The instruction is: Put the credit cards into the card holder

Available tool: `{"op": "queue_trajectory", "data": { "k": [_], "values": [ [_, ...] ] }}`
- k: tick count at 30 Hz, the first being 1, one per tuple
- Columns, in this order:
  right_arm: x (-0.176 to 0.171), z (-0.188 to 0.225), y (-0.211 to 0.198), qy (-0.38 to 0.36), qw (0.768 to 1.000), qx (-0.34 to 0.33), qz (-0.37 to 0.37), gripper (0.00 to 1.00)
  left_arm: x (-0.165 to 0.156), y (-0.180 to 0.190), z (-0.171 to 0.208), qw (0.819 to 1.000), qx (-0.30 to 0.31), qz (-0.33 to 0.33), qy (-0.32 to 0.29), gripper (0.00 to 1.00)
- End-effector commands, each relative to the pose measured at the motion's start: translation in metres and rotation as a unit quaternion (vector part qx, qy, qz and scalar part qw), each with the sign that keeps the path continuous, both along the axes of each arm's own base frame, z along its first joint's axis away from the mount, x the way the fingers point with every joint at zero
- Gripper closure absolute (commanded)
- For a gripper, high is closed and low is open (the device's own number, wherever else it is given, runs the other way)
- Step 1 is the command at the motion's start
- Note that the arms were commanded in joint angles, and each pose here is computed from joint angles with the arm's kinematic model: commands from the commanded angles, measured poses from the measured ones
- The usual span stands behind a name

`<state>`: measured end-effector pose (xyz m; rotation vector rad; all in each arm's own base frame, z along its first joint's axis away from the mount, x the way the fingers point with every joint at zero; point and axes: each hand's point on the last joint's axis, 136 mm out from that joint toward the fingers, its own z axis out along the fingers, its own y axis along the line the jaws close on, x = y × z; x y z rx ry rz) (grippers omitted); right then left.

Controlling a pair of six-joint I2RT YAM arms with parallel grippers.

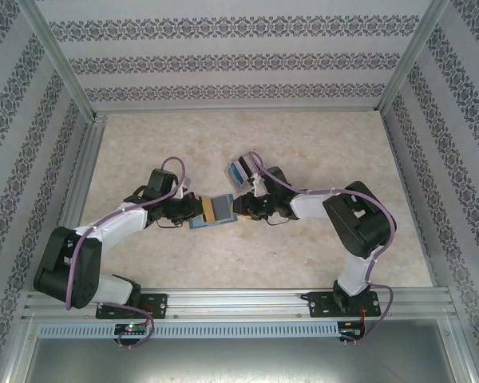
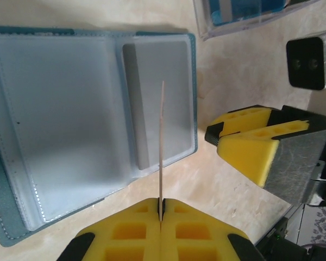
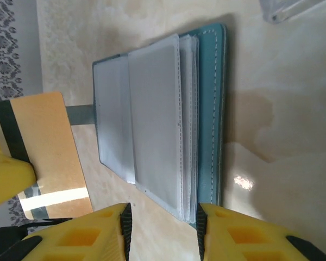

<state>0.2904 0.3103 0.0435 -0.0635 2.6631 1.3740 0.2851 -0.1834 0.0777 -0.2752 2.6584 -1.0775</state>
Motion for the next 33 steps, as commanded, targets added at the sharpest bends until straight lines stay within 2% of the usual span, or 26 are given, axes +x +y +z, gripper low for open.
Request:
{"op": "queue_trajectory", "data": {
  "k": [1,11,33],
  "values": [
    [0.003,-0.001,0.007,-0.008,1.000,-0.006,0.008,0.61,0.004,0.000,-0.006,1.000,-0.006,-0.018,-0.004,1.00],
    [0.003,-0.003,0.009,-0.004,1.000,-0.012,0.010,0.61,0.016,-0.005,-0.011,0.999,-0.046,-0.021,-0.002,1.00],
    [0.004,-0.009,0.010,0.004,1.000,-0.017,0.013,0.61,0.019,-0.004,-0.026,0.999,-0.041,-0.018,0.012,1.00]
  ]
}}
